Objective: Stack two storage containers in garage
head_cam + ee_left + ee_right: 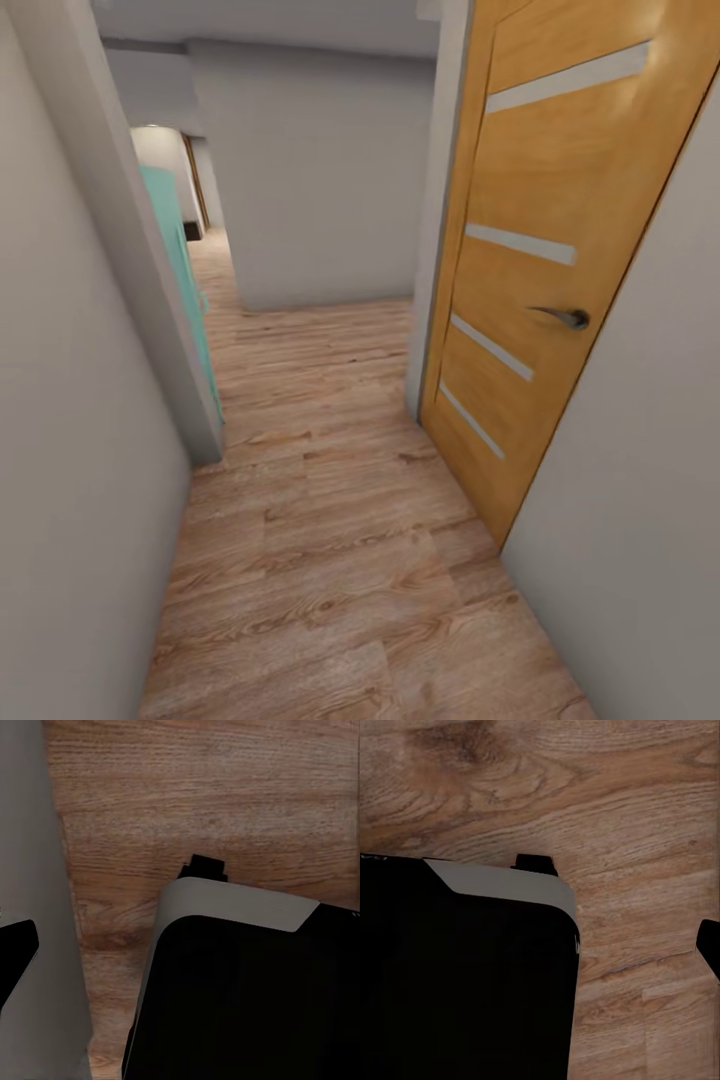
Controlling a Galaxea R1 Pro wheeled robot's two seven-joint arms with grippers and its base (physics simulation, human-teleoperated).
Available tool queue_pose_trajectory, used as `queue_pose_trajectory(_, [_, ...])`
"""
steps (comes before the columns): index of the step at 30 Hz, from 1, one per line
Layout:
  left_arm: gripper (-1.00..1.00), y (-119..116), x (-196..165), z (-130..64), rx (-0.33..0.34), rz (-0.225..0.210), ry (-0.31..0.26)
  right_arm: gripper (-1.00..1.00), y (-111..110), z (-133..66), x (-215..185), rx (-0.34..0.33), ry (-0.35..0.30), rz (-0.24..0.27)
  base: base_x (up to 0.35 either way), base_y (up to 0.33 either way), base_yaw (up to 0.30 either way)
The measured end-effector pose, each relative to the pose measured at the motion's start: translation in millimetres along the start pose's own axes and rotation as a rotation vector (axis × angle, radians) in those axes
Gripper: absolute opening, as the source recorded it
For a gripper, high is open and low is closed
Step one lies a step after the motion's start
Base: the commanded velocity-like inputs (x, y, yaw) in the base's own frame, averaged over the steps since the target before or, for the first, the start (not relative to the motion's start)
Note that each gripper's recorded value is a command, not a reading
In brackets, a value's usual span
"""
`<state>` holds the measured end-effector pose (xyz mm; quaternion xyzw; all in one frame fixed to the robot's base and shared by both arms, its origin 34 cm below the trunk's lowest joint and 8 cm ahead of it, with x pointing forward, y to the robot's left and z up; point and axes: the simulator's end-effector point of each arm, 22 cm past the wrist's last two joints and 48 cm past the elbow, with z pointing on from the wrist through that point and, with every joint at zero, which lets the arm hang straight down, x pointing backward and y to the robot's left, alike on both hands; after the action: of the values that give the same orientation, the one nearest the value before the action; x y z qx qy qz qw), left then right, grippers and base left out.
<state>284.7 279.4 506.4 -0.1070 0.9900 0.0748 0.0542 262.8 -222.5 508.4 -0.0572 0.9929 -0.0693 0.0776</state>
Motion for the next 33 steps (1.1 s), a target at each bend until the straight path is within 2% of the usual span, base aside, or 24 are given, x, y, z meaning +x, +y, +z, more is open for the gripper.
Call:
queue_pose_trajectory(13, [1.0,0.4,2.5,0.7,-0.001,0.001,0.006,1.0,0.2,0.4,2.4,-0.001,0.006,-0.002,0.322,0.0,0.239])
queue_pose_trajectory(33, [1.0,-0.6,2.8,0.7,0.001,0.002,0.007,1.0,0.2,0.5,2.7,0.0,0.006,-0.002,0.321,-0.066,0.013])
